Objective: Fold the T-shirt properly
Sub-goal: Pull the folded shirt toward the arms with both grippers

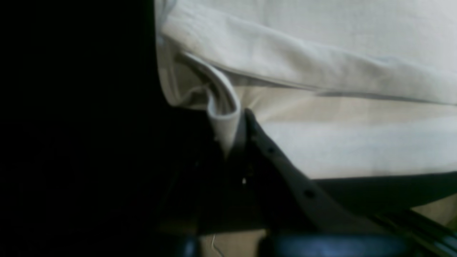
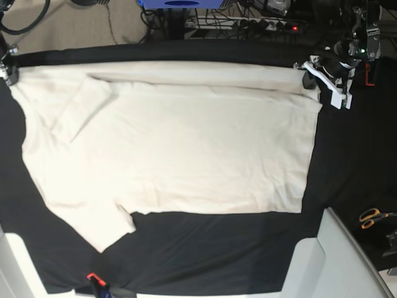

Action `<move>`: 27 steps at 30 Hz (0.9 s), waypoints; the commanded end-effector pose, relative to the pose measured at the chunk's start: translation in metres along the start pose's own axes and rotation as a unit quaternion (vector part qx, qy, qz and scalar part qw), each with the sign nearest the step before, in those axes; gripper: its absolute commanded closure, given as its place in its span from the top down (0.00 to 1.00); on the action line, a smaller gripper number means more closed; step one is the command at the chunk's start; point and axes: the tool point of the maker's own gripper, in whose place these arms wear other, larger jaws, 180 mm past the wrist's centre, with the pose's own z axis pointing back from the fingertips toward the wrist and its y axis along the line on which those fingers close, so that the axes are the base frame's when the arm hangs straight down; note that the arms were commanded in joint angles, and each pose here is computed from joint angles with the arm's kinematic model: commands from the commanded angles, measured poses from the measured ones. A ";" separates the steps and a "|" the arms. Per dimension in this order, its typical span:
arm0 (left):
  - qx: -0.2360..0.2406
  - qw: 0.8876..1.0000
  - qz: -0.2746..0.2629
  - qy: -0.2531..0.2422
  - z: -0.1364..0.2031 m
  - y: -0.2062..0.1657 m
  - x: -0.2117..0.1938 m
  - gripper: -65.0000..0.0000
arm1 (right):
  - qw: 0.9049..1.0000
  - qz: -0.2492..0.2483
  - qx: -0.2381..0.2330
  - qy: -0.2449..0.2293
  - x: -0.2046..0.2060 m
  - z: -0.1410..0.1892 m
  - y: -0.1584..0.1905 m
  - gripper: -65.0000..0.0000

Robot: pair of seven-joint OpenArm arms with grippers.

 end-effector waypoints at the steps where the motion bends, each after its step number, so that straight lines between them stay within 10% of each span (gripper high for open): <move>1: 0.010 1.000 -0.006 -0.007 0.005 0.008 0.004 0.00 | 0.999 0.012 0.001 -0.030 0.022 0.007 -0.001 0.00; 23: 0.009 1.000 0.005 0.008 0.005 0.005 -0.014 0.00 | 1.000 0.009 -0.003 -0.026 0.018 0.007 -0.004 0.02; 27: 0.011 1.000 0.006 0.009 0.006 0.006 -0.015 0.00 | 1.000 0.001 -0.003 -0.022 0.010 0.006 -0.005 0.20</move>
